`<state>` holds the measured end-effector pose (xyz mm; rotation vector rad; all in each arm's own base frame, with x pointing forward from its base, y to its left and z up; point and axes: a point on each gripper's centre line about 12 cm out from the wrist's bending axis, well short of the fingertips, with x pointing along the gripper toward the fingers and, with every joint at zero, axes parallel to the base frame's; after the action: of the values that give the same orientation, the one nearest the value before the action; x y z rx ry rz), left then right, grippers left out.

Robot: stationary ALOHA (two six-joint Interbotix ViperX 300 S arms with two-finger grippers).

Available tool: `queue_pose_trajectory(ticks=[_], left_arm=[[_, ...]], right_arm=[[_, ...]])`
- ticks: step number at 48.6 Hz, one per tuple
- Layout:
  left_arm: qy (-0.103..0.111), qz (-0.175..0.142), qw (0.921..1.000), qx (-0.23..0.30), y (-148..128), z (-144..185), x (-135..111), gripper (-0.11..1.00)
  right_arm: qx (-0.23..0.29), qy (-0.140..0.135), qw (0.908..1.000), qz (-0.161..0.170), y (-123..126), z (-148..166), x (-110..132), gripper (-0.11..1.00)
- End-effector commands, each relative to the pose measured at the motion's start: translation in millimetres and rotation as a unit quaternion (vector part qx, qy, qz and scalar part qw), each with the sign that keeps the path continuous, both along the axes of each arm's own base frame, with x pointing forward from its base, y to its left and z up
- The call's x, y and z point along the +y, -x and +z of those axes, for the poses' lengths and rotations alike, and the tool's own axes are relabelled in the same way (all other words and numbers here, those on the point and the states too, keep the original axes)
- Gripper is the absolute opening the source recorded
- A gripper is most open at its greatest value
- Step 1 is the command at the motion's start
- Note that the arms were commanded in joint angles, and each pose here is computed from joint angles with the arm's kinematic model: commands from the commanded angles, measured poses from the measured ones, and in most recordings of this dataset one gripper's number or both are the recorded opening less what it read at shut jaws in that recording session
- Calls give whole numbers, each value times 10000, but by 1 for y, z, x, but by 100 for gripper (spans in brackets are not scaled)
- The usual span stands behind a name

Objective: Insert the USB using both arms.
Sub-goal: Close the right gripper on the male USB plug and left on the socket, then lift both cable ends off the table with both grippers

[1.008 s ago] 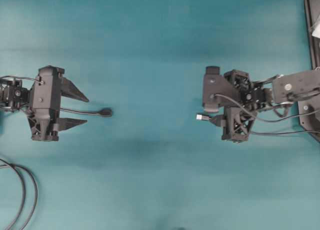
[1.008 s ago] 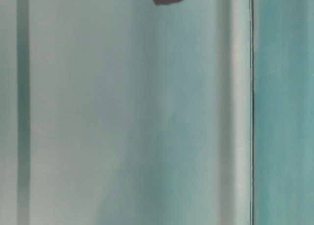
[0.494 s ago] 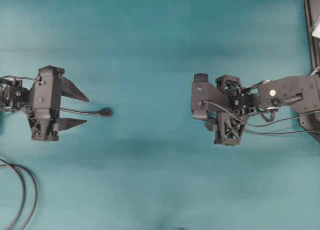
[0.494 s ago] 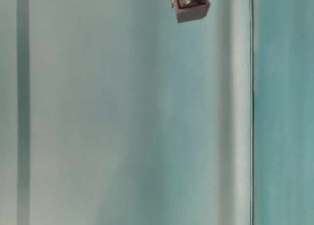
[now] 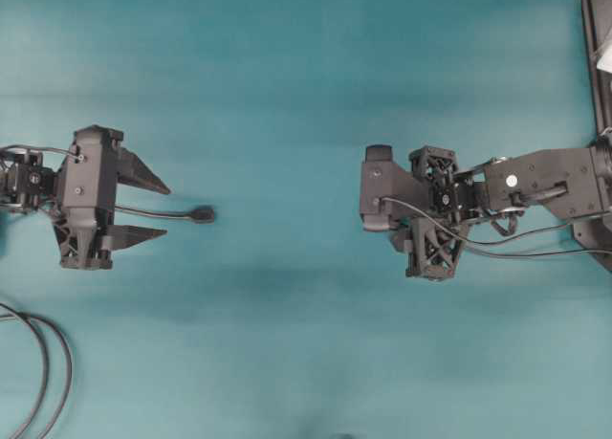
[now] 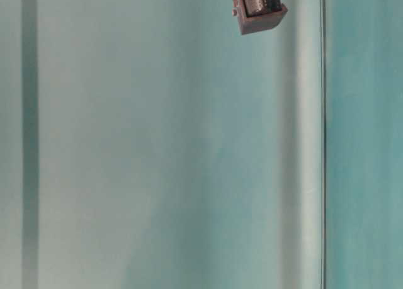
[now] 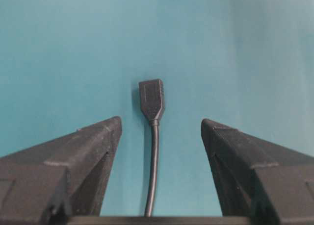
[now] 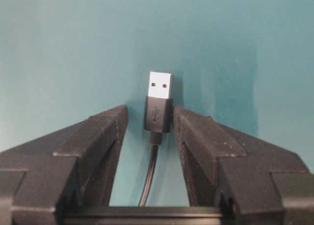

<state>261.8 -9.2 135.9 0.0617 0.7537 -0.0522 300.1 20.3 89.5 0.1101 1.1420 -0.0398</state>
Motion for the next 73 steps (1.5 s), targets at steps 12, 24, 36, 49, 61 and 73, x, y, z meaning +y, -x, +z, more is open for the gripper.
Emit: queue_pose_trajectory(ticks=[12, 24, 36, 49, 61, 73], left_arm=[[-8, -2, 9999, -115, -5, 5, 0, 75], [-51, -39, 10000, 6, -6, -1, 0, 75], [-148, -124, 9995, 233, -15, -21, 0, 75], [-313, -291, 9982, 419, -32, -37, -1, 75], [-322, -258, 9980, 481, -42, -43, 2, 73], [-321, -109, 9983, 478, -48, -45, 11, 63]], right_arm=[[220, 32, 9997, -71, -3, 1, -2, 43], [407, -54, 9986, -323, -4, -4, -2, 21], [666, -43, 9972, -349, -1, -16, 1, 21], [656, -20, 9973, -320, -3, -16, 1, 21], [588, -25, 9978, -304, -7, -13, 2, 21], [565, -26, 9980, -274, -9, -12, 4, 21]])
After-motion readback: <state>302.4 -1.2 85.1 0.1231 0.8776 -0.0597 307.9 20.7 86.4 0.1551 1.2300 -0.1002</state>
